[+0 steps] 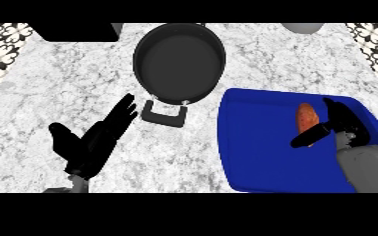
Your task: Pick the sweet potato from the tray and place it in the pot
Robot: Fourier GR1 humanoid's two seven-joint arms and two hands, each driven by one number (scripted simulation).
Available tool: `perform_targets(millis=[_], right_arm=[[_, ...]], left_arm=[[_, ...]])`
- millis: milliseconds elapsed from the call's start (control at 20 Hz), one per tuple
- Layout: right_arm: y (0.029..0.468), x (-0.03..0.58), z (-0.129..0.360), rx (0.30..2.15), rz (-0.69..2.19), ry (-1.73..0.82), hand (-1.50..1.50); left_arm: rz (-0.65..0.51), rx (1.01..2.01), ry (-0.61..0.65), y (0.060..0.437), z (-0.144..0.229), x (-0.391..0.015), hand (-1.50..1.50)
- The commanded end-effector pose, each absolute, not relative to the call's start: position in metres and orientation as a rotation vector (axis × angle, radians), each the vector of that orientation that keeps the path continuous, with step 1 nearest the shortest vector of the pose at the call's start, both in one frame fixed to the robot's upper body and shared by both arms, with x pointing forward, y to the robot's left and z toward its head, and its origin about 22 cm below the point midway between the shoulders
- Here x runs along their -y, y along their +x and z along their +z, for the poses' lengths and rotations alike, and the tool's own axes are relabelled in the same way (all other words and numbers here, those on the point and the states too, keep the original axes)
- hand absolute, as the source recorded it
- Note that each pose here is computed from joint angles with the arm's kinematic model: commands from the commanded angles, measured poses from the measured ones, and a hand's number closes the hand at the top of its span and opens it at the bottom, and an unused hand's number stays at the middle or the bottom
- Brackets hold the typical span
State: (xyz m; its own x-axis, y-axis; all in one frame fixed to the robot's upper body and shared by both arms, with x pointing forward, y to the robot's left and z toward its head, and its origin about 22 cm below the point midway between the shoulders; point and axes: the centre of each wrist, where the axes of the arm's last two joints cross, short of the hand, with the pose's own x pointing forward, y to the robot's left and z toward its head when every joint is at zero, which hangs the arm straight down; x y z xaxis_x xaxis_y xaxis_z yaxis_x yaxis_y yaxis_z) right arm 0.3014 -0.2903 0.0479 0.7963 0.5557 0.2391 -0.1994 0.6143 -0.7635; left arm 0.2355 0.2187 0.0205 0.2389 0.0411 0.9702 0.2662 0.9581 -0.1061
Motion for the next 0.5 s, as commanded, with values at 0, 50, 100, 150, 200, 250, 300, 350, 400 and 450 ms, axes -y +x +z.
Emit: perform_targets(millis=[0,50,100,150,200,250,300,350,400,450], right_arm=[[0.299,0.296,0.047,0.381,0.45,-0.807,-1.5],[0.294,0.299,0.039,0.405,0.43,-0.807,-1.5],[0.292,0.305,0.033,0.398,0.428,-0.807,-1.5],[0.309,0.275,0.02,0.398,0.442,-0.807,-1.5],[0.295,0.291,0.017,0.393,0.442,-0.803,-1.5],[0.303,0.305,0.045,0.411,0.423,-0.808,-1.5],[0.301,0.29,0.054,0.421,0.431,-0.801,-1.5],[0.299,0.303,0.033,0.421,0.393,-0.785,1.5],[0.324,0.288,0.032,0.441,0.428,-0.759,1.5],[0.301,0.288,0.02,0.512,0.443,-0.711,1.5]], left_arm=[[-0.146,1.315,-0.261,0.237,0.031,-0.215,0.0],[-0.146,1.335,-0.263,0.242,0.018,-0.224,0.0],[-0.151,1.317,-0.272,0.251,0.015,-0.213,0.0],[-0.162,1.325,-0.264,0.231,0.017,-0.213,0.0],[-0.143,1.334,-0.259,0.236,0.021,-0.238,0.0],[-0.138,1.32,-0.258,0.236,0.021,-0.233,0.0],[-0.141,1.325,-0.285,0.225,0.014,-0.213,0.0],[-0.152,1.332,-0.284,0.235,0.035,-0.229,0.0],[-0.144,1.314,-0.276,0.234,0.025,-0.234,0.0],[-0.145,1.322,-0.292,0.233,0.02,-0.22,0.0]])
